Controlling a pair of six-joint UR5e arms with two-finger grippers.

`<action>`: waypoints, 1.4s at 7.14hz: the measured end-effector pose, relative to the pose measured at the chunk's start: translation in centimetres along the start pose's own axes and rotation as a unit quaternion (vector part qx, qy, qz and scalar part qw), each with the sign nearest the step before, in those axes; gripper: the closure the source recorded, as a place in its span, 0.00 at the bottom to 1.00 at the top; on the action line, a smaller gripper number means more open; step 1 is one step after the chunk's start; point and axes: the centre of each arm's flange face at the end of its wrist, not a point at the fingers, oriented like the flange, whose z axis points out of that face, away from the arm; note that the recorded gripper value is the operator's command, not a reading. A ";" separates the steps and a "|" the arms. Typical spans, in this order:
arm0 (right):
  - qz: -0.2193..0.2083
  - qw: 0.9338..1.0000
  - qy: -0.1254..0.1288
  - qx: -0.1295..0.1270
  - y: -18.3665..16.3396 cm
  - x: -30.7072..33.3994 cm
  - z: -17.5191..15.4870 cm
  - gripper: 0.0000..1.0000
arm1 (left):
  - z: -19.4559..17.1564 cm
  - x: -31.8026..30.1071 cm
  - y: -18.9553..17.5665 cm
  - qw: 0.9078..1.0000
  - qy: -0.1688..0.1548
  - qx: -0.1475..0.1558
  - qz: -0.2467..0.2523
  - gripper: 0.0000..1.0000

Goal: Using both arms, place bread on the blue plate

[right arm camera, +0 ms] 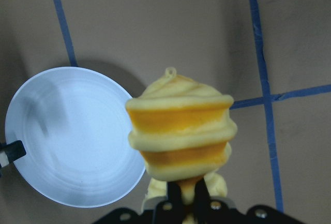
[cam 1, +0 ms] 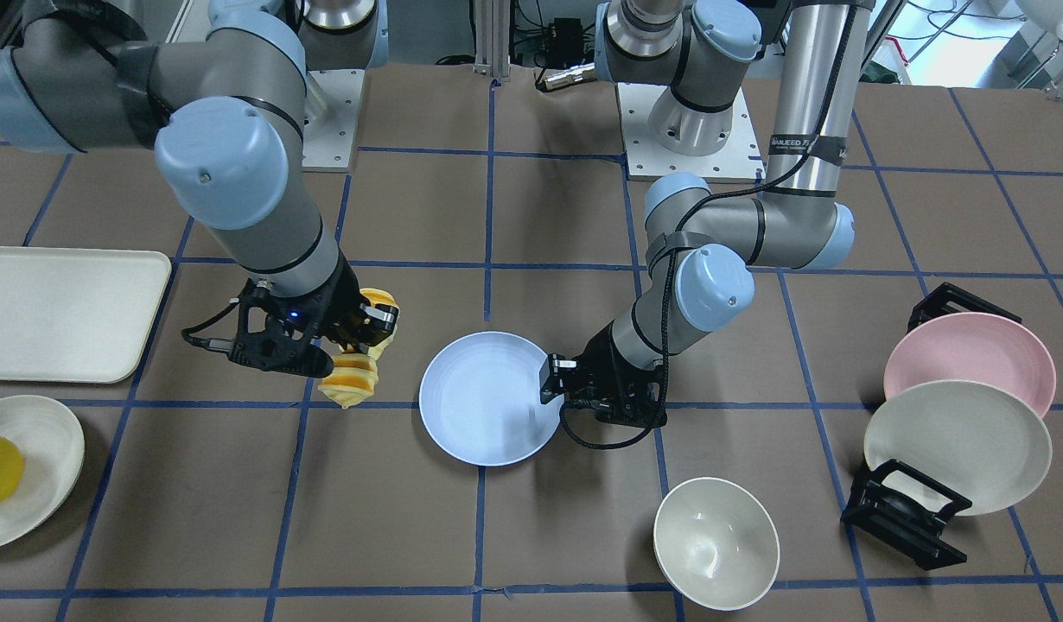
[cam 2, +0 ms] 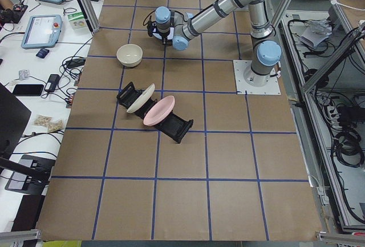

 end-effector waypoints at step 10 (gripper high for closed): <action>-0.020 1.000 0.001 -0.001 2.0 -11.9 13.0 0.89 | -27.8 8.2 1.8 0.989 -0.151 0.003 0.002 0.00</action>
